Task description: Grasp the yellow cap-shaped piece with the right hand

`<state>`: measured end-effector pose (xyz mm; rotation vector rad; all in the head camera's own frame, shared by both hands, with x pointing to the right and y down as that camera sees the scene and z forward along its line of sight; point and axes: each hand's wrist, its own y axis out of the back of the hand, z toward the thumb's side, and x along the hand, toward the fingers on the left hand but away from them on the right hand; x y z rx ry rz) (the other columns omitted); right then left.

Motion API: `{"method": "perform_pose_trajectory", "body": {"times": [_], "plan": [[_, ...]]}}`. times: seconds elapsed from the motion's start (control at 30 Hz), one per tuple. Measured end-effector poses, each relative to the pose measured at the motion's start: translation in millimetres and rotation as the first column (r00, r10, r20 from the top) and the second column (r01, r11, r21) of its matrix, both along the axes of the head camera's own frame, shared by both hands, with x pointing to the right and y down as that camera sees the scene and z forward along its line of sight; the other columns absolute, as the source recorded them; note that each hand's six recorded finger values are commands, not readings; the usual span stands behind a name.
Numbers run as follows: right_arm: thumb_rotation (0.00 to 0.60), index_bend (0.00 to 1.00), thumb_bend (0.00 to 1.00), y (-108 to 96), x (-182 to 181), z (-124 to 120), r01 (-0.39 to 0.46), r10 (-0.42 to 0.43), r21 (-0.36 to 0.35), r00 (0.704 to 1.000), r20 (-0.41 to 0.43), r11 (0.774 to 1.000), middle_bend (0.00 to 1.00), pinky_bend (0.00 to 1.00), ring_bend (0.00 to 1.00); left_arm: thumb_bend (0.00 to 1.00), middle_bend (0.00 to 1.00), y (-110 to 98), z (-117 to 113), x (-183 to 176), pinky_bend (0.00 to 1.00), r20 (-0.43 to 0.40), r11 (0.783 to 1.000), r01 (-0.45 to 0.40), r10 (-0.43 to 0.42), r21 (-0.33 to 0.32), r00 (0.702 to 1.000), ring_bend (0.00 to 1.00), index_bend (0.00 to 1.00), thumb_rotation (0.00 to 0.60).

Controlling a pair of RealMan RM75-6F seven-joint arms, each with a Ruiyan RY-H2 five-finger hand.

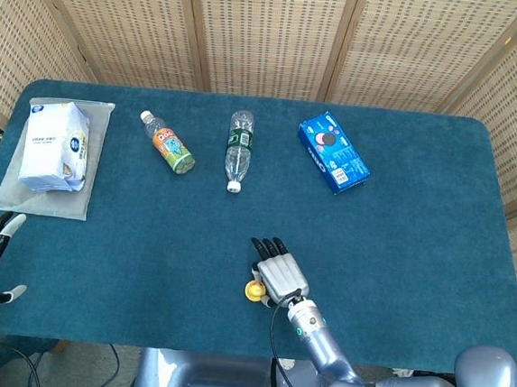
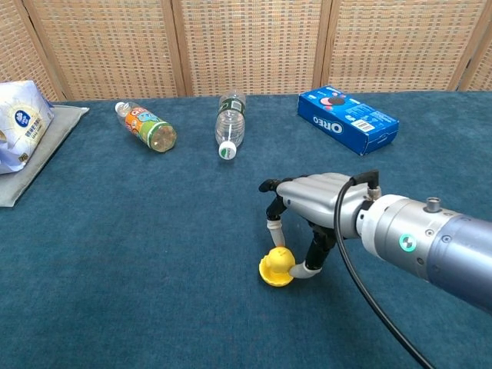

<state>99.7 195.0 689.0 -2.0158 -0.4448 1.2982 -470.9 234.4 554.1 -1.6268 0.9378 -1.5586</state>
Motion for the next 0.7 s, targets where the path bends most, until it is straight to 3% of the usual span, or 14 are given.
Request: {"method": "perform_pose_trajectory", "body": {"times": [0.13, 0.2, 0.5, 0.7], "plan": [[0.6, 0.2, 0.03, 2.3, 1.9, 0.2, 0.034, -0.034, 0.002, 0.999, -0.015, 0.999, 0.0, 0.0, 0.0, 0.0, 0.0, 0.4, -0.3, 0.3, 0.0, -0.001, 1.0, 0.001, -0.001, 0.0, 1.0, 0.0, 0.0, 0.6], [0.6, 0.16, 0.0, 2.8, 1.3, -2.5, 0.038, -0.038, 0.001, 0.999, -0.004, 0.999, 0.0, 0.0, 0.0, 0.0, 0.0, 0.4, -0.1, 0.3, 0.0, -0.001, 1.0, 0.0, 0.0, -0.001, 1.0, 0.0, 0.0, 0.6], [0.6, 0.15, 0.0, -2.5, 3.8, -24.7, 0.01, -0.011, 0.021, 0.999, 0.047, 1.0, 0.0, 0.0, 0.0, 0.0, 0.0, 0.4, -1.9, -0.3, 0.0, -0.004, 1.0, 0.002, -0.002, 0.005, 1.0, 0.0, 0.0, 0.6], [0.6, 0.11, 0.0, -14.7, 28.6, -51.8, -0.028, 0.022, 0.076, 0.997, 0.074, 0.997, 0.0, 0.0, 0.0, 0.0, 0.0, 0.0, -3.7, -2.7, 0.0, -0.006, 1.0, 0.011, -0.011, 0.013, 1.0, 0.0, 0.0, 0.6]]}}
